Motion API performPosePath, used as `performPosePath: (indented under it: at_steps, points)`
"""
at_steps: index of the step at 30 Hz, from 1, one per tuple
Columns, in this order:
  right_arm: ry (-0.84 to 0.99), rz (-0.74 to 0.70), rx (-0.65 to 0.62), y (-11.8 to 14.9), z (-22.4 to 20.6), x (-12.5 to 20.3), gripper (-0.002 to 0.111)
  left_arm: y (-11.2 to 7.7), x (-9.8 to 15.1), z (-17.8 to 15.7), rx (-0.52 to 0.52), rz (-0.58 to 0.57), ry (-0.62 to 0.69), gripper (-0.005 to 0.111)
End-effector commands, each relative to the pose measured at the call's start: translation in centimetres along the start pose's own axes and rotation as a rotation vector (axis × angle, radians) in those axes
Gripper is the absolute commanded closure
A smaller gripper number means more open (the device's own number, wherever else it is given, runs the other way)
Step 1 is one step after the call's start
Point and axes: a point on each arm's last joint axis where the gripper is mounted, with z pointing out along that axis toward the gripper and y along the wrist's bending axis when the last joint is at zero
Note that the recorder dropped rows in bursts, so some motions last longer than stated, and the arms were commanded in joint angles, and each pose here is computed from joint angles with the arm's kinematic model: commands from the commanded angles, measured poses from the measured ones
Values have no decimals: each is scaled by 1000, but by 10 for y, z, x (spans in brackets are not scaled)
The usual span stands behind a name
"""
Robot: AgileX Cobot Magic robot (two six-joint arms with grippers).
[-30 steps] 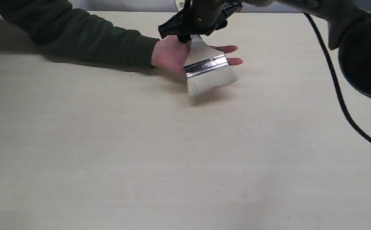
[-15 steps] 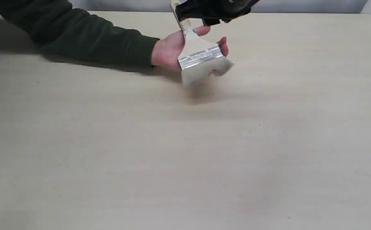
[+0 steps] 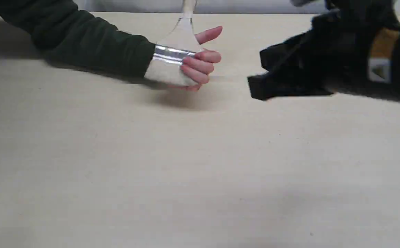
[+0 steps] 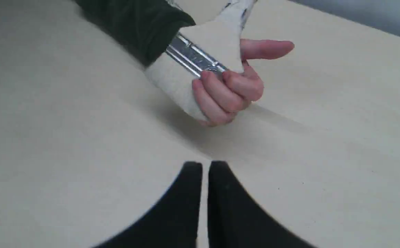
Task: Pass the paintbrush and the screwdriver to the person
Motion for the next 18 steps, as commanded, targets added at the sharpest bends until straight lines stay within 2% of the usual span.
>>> performPosePath:
  at_steps: [1, 9, 18]
  points:
    - [-74, 7, -28, -4, -27, 23, 104, 0, 0, 0, 3, -3, -4, 107]
    - [-231, 67, -90, -12, -68, 73, 104, 0, 0, 0, 3, -3, -4, 107]
    - [-433, 87, -220, -11, -78, 123, 104, 0, 0, 0, 3, -3, -4, 107]
